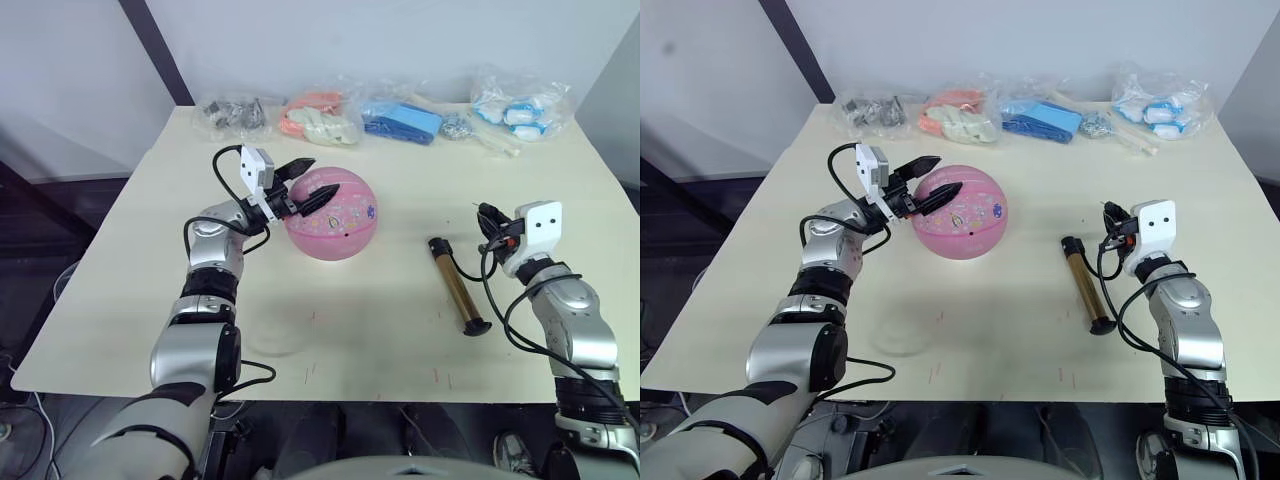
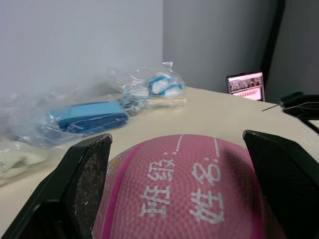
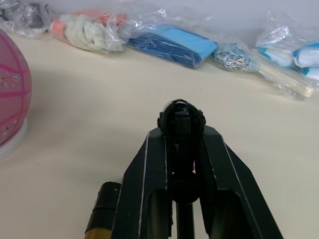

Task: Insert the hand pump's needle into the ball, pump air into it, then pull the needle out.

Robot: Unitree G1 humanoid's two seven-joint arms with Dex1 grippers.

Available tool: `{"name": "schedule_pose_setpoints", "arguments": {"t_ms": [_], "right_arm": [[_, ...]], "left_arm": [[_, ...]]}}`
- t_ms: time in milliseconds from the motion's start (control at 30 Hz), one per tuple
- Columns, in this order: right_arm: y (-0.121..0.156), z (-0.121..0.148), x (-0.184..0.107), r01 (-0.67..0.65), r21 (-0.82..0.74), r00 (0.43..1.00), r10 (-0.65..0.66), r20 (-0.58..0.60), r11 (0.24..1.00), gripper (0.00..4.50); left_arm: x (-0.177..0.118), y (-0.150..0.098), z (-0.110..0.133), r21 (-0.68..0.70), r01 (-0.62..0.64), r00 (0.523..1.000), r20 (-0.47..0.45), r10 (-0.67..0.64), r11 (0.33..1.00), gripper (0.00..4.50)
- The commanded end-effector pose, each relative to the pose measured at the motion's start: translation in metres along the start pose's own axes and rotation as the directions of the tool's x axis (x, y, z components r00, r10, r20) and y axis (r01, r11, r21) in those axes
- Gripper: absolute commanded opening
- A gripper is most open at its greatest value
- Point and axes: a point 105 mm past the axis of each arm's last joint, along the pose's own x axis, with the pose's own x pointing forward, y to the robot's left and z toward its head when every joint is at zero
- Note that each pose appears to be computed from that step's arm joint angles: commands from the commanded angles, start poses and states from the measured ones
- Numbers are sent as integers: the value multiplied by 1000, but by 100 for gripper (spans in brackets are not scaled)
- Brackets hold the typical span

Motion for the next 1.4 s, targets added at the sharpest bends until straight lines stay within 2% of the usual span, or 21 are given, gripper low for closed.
{"name": "schedule_pose_setpoints", "arguments": {"t_ms": [33, 200, 500, 633, 867, 1000, 1133, 1267, 1400], "right_arm": [[3, 16, 1, -16, -13, 999, 17, 47, 1000, 12], [4, 16, 1, -20, -11, 999, 20, 46, 1000, 12], [3, 17, -1, -22, -13, 999, 23, 45, 1000, 12], [0, 16, -2, -19, -9, 999, 19, 43, 1000, 12], [-11, 10, -6, 1, -3, 1000, -1, 21, 1000, 12], [-20, 2, -10, 28, 36, 1000, -28, 2, 999, 12], [-28, -6, -15, 57, 85, 998, -56, -16, 995, 12], [-33, -16, -19, 87, 203, 996, -82, -36, 975, 12], [-35, -33, -24, 113, 256, 991, -89, -101, 960, 12]], "left_arm": [[-1, -7, 11, -1, 73, 997, -1, -73, 997, 450], [-6, -14, 32, 35, 158, 987, 4, -158, 987, 450], [-19, -16, 57, 71, 195, 980, 23, -197, 978, 450], [-34, -24, 71, 93, 271, 962, 13, -273, 958, 450], [-68, -37, 68, 66, 397, 915, -109, -389, 915, 450], [-93, -50, 54, 43, 448, 879, -203, -431, 893, 450], [-106, -54, 49, 27, 442, 876, -230, -424, 897, 450], [-117, -61, 46, 18, 436, 875, -243, -419, 900, 450], [-127, -66, 40, 19, 429, 875, -257, -410, 903, 450]]}}
